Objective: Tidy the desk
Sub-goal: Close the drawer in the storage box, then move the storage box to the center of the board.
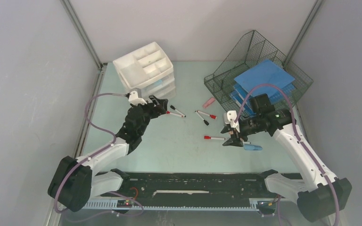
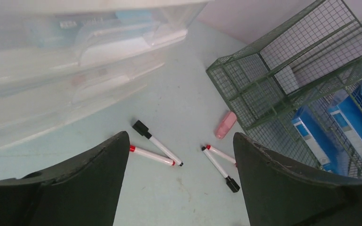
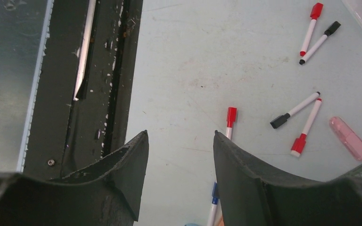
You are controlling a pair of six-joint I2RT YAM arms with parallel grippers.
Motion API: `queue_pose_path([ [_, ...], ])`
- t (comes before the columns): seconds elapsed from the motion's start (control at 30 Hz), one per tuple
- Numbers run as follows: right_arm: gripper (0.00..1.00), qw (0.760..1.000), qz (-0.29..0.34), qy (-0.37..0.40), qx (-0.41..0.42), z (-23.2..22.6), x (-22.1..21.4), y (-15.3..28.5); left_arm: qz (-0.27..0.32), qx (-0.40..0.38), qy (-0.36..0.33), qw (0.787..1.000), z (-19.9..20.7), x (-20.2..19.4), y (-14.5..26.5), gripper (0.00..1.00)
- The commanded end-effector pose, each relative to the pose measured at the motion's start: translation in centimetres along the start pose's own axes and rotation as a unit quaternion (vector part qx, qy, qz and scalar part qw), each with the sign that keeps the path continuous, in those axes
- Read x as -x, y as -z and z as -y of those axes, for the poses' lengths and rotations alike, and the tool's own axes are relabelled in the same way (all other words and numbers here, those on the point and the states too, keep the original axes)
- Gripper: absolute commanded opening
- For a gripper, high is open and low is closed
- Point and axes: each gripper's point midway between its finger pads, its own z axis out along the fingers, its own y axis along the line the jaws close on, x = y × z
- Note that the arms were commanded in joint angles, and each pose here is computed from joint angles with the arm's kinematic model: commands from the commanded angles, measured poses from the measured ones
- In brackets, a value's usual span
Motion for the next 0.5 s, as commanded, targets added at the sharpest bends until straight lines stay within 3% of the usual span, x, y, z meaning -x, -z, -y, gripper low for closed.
queue_pose_path([
  [0.0, 0.60, 0.998, 0.053, -0.038, 0.021, 0.3, 1.6, -1.0, 0.058, -0.028, -0.043, 0.997, 3.2, 6.6, 0.8, 0.90],
  [0.1, 0.60, 0.992, 0.086, -0.083, 0.048, 0.4, 2.7, -2.1, 0.021, -0.006, -0.143, 0.990, 3.1, 8.5, 1.6, 0.93],
  [0.23, 0.60, 0.991, 0.078, -0.093, 0.061, 0.7, 3.6, -4.1, -0.044, 0.028, -0.249, 0.967, 2.9, 11.0, 2.5, 0.97],
  [0.47, 0.61, 0.988, 0.087, -0.106, 0.064, 1.1, 5.2, -5.6, -0.186, 0.056, -0.416, 0.888, 2.7, 13.4, 0.5, 0.97],
])
